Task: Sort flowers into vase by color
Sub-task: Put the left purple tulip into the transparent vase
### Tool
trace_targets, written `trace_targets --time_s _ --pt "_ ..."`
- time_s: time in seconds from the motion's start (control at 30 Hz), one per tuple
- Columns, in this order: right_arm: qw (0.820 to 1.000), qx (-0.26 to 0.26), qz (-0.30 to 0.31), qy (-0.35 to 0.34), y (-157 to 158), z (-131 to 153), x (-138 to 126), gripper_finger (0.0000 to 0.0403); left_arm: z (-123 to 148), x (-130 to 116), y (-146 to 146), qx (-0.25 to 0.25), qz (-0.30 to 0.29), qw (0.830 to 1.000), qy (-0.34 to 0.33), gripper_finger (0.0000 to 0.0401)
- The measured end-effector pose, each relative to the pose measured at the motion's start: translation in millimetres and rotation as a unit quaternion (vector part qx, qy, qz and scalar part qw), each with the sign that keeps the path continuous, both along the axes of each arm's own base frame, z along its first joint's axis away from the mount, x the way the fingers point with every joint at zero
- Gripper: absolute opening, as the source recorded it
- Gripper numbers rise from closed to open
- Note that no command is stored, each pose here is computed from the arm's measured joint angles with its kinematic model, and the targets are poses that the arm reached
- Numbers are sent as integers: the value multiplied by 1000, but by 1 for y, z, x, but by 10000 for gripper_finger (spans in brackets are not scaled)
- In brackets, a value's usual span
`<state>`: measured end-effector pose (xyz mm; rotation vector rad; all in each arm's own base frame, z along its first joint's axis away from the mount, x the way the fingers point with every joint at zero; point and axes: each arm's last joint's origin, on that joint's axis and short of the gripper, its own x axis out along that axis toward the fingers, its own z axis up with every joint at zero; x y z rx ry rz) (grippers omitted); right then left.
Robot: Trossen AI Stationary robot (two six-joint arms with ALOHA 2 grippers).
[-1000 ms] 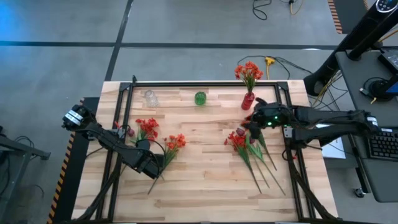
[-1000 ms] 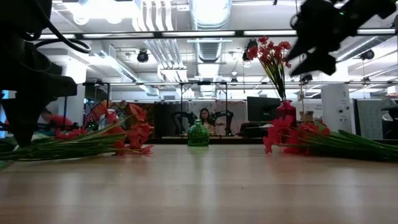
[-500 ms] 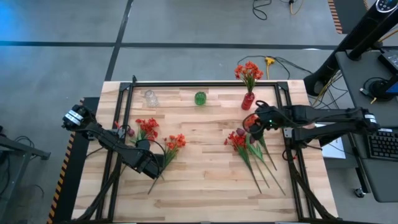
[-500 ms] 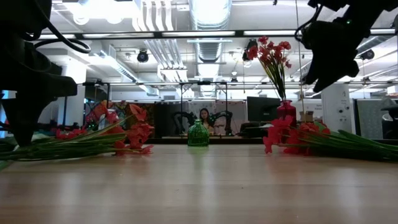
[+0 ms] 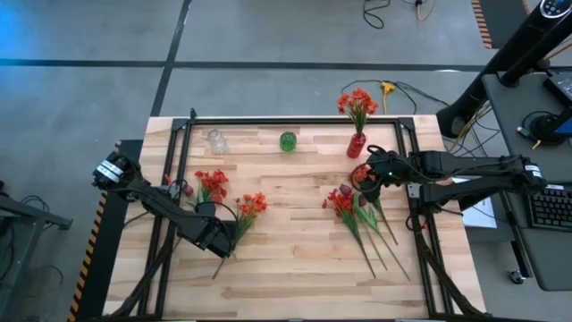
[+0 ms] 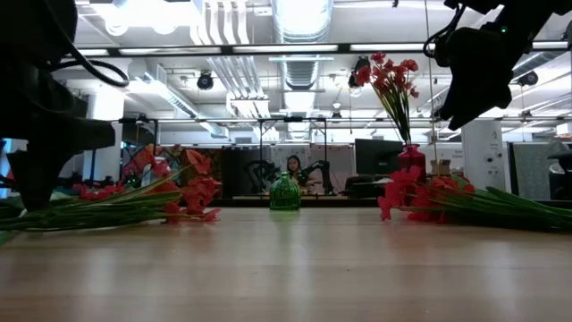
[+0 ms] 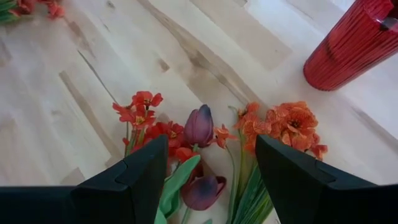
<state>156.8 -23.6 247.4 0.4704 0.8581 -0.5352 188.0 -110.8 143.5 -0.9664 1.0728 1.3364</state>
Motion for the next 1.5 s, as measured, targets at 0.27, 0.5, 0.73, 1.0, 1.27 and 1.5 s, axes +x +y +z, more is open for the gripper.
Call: trace_targets --time_s 0.27,0.5,0.73,1.0,1.27,1.5 --pt "1000 -8 11 2 0 0 0 233 -7 5 2 4 2 1000 6 176" --pt "1000 -12 15 -7 0 1 2 233 -7 6 2 1 2 1000 1 104" --pt "1000 -12 16 -7 0 1 2 233 -7 7 1 -4 -4 1000 -4 26" --pt "1000 -12 16 -7 0 1 2 233 -7 7 1 -4 -8 1000 -3 2" --pt "1000 -12 16 -7 0 1 2 233 5 10 -3 -30 -44 999 -9 1" --pt "1000 -13 17 -6 0 1 2 233 40 15 -5 -24 -100 995 9 0"
